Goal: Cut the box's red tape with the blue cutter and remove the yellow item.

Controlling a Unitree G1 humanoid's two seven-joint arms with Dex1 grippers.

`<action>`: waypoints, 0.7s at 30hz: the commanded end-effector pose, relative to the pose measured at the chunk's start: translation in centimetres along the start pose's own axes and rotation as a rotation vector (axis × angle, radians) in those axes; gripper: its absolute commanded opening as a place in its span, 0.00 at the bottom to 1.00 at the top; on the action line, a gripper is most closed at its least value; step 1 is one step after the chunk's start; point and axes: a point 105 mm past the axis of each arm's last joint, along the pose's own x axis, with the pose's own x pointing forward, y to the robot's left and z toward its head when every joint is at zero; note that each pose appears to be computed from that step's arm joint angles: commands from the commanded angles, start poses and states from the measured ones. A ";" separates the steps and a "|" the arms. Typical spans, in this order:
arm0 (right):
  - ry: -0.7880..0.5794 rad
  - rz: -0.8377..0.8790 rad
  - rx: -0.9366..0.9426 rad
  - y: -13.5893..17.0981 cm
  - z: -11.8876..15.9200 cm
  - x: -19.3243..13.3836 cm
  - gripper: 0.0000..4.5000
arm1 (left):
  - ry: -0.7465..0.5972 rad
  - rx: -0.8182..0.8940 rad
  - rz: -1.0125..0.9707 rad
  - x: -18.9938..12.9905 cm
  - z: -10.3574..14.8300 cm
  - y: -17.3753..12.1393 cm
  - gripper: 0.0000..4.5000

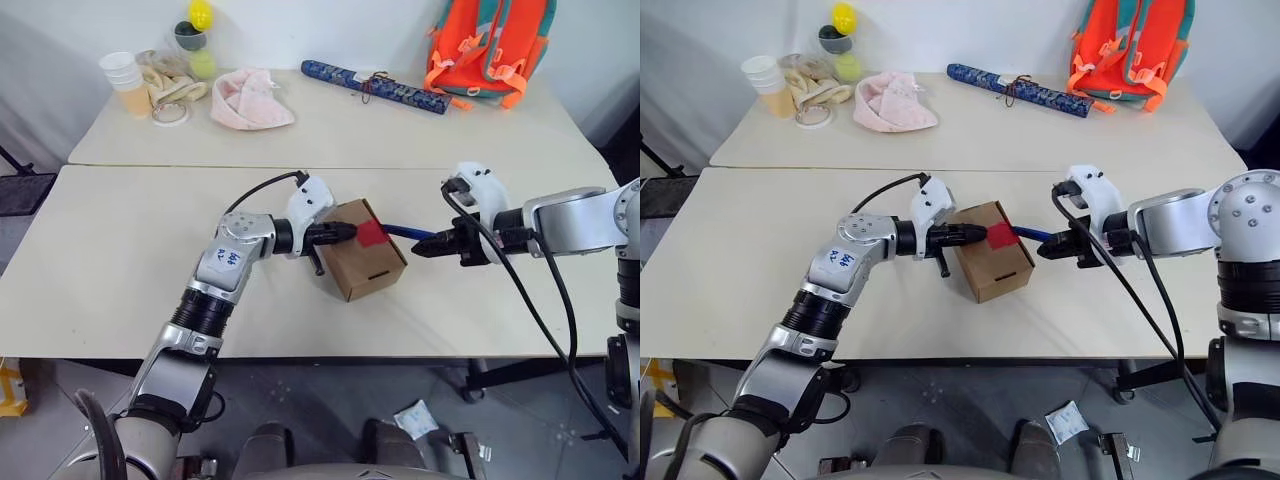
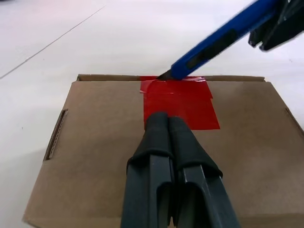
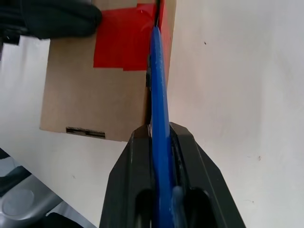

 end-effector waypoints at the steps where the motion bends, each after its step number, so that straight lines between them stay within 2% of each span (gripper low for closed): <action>1: 0.000 -0.013 -0.008 0.1 0.4 -1.1 0.02 | 0.068 -0.045 -0.051 1.2 -2.4 -1.8 0.00; 13: 0.105 0.016 0.005 1.0 -2.2 -3.0 0.02 | 0.086 -0.087 -0.043 2.0 -3.6 -2.2 0.00; 21: 0.111 0.029 -0.009 1.1 -3.2 -4.4 0.02 | 0.084 -0.097 -0.050 2.1 -3.7 -2.6 0.00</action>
